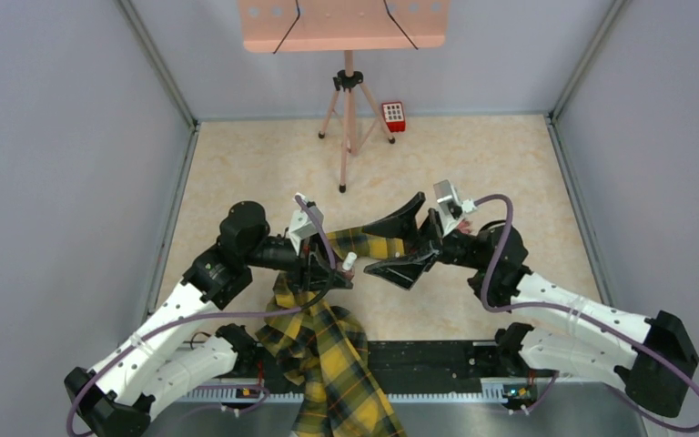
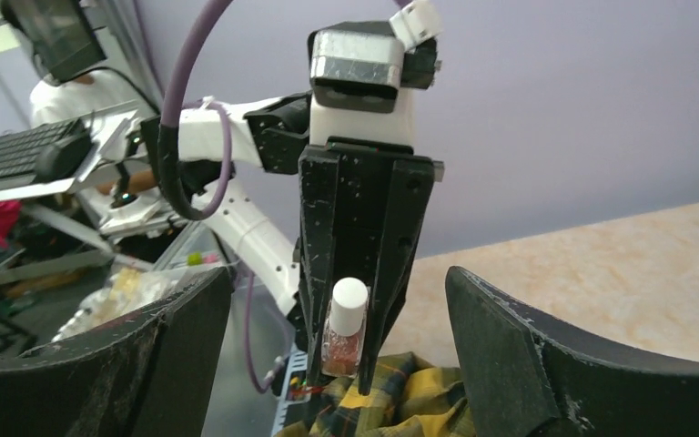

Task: Paint the nails
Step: Screw the nail polish bottle.

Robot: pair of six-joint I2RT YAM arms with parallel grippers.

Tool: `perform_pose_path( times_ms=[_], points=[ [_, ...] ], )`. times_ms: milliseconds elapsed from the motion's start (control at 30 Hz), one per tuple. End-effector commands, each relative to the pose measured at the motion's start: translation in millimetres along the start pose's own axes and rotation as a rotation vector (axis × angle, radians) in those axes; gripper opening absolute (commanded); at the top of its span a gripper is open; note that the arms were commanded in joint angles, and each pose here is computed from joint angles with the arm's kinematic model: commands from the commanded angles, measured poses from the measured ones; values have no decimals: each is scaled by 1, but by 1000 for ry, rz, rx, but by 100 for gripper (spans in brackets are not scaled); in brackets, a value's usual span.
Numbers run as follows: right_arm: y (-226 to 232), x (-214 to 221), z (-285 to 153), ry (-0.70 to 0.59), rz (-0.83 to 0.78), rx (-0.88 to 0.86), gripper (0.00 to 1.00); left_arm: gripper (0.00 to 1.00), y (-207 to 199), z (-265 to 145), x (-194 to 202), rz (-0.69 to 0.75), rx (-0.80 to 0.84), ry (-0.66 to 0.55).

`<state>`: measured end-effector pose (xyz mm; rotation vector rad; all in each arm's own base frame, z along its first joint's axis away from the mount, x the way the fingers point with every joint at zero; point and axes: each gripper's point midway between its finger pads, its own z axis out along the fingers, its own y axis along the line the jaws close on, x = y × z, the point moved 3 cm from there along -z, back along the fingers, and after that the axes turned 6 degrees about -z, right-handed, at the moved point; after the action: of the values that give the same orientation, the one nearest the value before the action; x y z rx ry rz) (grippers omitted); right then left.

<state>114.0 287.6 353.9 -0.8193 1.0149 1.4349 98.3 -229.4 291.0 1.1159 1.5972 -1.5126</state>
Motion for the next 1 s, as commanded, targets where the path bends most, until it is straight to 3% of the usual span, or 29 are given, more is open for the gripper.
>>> perform_pose_path(
  times_ms=[0,267,667,733,833,967],
  points=[
    [19,-9,7,-28,-12,-175,83,0,-20,-3,-16,80,102,-28],
    [21,3,19,13,26,-242,73,0,-21,-2,-15,77,111,-27],
    [18,14,36,22,68,-263,48,0,-19,-1,-15,72,106,-25],
    [18,15,37,31,79,-263,38,0,-18,-1,-15,74,99,-28],
    [16,17,39,41,90,-251,4,0,-12,-2,-18,89,37,-48],
    [12,24,39,68,100,-208,0,0,5,-6,-24,104,-109,-84]
  ],
)
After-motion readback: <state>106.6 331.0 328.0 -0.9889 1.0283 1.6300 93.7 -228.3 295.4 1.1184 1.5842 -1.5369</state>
